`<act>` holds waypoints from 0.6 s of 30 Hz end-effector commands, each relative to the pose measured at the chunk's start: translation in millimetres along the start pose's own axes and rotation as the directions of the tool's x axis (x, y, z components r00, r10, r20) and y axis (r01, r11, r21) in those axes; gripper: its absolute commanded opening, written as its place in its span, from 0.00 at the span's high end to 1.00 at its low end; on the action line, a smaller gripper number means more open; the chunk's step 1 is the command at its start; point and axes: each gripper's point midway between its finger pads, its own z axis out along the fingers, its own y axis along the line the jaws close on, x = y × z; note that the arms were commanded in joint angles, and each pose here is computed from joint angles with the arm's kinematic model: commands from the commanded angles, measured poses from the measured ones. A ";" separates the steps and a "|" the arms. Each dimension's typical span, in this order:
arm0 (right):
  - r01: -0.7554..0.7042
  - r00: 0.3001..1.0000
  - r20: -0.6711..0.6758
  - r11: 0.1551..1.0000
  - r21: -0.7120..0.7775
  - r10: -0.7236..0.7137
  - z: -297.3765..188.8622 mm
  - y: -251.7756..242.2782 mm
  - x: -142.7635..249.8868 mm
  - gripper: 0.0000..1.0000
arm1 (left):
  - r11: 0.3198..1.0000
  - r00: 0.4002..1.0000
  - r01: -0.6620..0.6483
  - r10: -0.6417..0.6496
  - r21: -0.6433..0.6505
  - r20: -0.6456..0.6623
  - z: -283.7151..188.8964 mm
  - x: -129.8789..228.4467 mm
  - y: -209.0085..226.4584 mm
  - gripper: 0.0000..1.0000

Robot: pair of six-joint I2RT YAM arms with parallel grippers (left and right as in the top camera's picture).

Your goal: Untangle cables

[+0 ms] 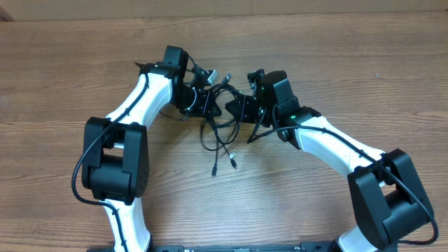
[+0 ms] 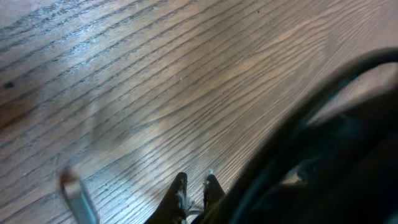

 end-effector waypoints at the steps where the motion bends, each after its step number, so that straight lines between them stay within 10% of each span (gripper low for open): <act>1: 0.016 0.999 0.036 1.000 0.009 -0.016 -4.2 3.1 -9.5 0.96 | 0.999 1.000 -0.030 0.030 0.011 0.005 -0.1 -1.4 -1.2 0.88; 6: 0.022 0.999 0.027 1.000 0.007 -0.023 -4.2 3.2 -7.6 0.96 | 1.000 1.000 -0.024 0.023 0.011 0.005 -2.4 -1.6 -0.9 0.41; 18: 0.109 0.994 -0.029 0.985 0.135 -0.106 -5.8 -24.1 6.8 0.96 | 1.000 1.000 -0.026 0.026 0.011 0.005 -14.1 -5.4 -1.8 0.42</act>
